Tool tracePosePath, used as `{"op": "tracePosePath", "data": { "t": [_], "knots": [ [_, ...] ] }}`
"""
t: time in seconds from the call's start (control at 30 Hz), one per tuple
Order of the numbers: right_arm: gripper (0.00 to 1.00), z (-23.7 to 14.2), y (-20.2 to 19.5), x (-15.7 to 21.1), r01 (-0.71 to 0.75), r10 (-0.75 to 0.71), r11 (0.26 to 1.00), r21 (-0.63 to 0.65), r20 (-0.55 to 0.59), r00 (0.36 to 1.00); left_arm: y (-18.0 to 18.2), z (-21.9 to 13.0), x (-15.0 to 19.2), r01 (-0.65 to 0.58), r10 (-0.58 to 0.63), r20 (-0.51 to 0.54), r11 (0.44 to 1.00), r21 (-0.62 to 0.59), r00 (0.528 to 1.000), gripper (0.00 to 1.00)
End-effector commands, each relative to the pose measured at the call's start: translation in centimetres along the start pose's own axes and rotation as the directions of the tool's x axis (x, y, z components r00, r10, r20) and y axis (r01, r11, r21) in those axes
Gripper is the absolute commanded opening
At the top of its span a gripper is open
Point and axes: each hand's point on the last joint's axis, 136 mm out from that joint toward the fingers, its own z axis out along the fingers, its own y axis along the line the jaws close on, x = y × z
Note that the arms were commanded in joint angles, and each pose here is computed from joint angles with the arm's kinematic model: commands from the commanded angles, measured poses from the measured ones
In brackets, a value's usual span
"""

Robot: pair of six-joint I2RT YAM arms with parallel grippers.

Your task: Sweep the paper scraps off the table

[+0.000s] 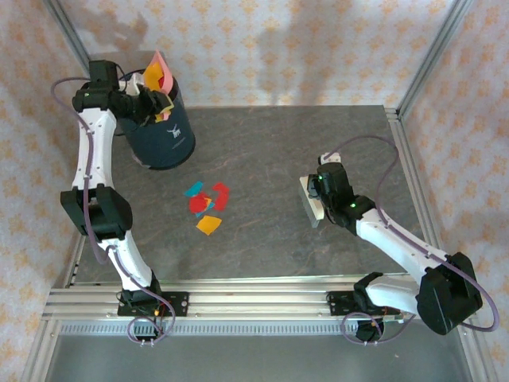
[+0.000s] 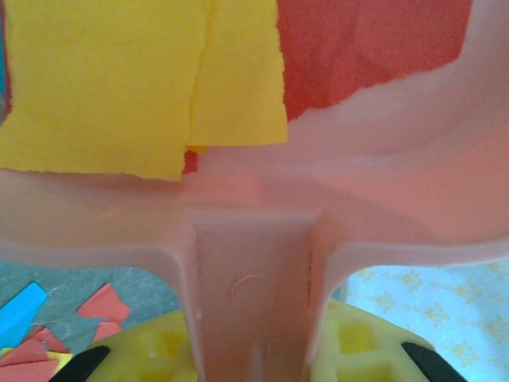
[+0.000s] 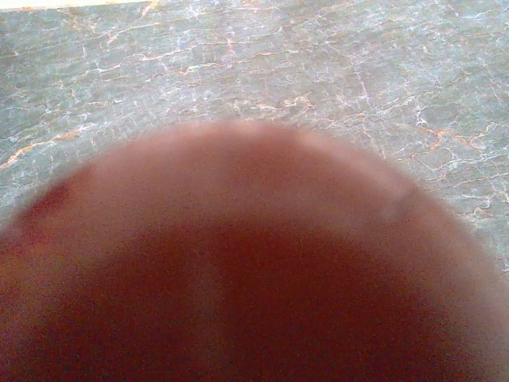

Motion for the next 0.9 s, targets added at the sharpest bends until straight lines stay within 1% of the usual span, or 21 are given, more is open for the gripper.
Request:
{"op": "tracePosePath", "data": {
  "t": [0.0, 0.23, 0.43, 0.6, 0.77, 0.87],
  "knots": [
    [0.0, -0.1, 0.1, -0.5, -0.016, 0.016, 1.0, 0.001, -0.003, 1.0, -2.2, -1.1, -1.0, 0.003, -0.008, 0.042, 0.994, 0.109, 0.999, 0.0],
    [0.0, 0.0, 0.0, -0.5, -0.014, 0.014, 1.0, 0.004, -0.005, 1.0, -2.3, -0.7, -1.3, 0.046, -0.055, 0.052, 0.986, 0.161, 0.997, 0.0],
    [0.0, 0.1, 0.0, -0.3, -0.013, 0.013, 1.0, 0.005, -0.012, 1.0, -3.4, -0.8, -2.0, 0.088, -0.107, 0.059, 0.96, 0.265, 0.993, 0.0],
    [0.0, 0.1, -0.1, -0.3, -0.012, 0.012, 1.0, 0.008, -0.012, 1.0, -3.9, -1.1, -2.4, 0.11, -0.138, 0.07, 0.945, 0.309, 0.988, 0.0],
    [0.0, 0.1, -0.1, -0.1, -0.012, 0.012, 1.0, 0.007, -0.014, 1.0, -4.9, -1.5, -3.0, 0.151, -0.197, 0.072, 0.9, 0.409, 0.978, 0.0],
    [0.0, 0.1, 0.0, -0.1, -0.013, 0.013, 1.0, 0.005, -0.016, 1.0, -5.0, -1.5, -3.1, 0.169, -0.22, 0.068, 0.883, 0.439, 0.973, 0.0]
  ]
}}
